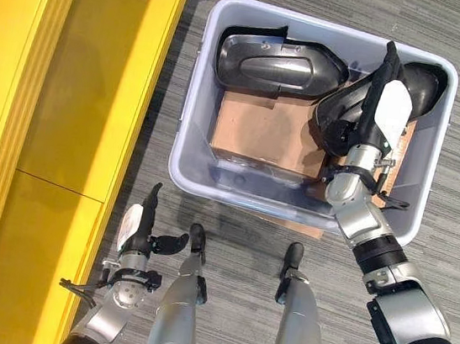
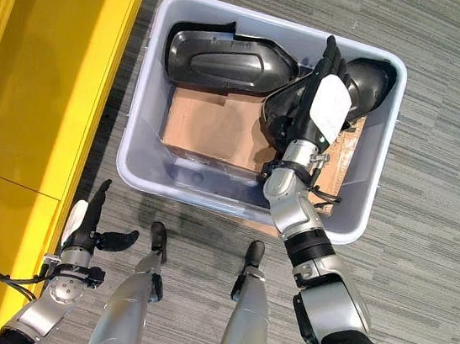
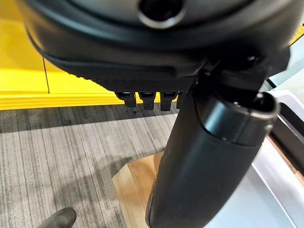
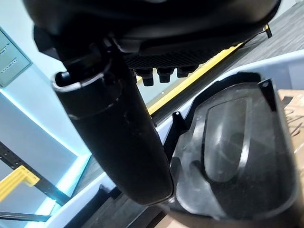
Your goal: Move parts from the plastic box to the shelf.
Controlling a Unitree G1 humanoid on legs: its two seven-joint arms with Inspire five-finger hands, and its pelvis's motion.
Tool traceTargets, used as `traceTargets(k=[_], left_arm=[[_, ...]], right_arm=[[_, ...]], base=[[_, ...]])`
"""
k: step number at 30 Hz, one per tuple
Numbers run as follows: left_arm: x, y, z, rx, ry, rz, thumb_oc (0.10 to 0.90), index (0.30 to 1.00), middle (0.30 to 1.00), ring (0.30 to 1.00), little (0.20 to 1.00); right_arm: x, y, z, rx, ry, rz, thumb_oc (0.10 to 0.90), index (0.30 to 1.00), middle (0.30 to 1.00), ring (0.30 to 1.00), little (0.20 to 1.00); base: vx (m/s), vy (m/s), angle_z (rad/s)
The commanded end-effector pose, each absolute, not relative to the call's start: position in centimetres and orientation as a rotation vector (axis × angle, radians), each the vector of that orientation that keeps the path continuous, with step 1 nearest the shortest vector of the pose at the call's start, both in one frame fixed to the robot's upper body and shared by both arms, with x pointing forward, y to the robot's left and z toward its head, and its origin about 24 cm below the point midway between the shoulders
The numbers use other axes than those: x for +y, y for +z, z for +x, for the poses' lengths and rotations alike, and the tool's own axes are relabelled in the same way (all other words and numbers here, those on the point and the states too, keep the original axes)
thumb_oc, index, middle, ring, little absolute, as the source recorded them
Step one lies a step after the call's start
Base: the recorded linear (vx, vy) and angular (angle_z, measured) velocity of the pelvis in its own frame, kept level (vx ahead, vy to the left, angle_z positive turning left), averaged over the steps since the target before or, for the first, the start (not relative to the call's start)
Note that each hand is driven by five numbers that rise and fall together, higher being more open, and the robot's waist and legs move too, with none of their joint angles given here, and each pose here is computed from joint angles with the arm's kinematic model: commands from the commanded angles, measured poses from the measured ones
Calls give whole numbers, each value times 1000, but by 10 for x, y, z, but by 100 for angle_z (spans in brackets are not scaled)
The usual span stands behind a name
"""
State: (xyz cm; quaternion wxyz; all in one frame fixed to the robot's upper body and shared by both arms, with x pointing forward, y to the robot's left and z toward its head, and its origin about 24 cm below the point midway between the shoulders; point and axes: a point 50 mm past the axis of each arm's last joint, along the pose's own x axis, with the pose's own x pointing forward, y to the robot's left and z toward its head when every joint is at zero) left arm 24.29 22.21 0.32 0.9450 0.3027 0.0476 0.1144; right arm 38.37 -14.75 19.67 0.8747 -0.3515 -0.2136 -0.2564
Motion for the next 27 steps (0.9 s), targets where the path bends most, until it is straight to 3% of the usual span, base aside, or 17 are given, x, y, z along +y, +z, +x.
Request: traceTargets(k=[1,27], left_arm=[[228,27,239,-44,257,667,900,1000,1000,1000,1000],[225,32,245,-64,242,647,900,1000,1000,1000,1000]], right_arm=[[-143,260,379,-692,-615,-668,900,1000,1000,1000,1000],[-117,278,372,-771,-548,-501,900,1000,1000,1000,1000]], base=[[2,31,2],[-7,14,2]])
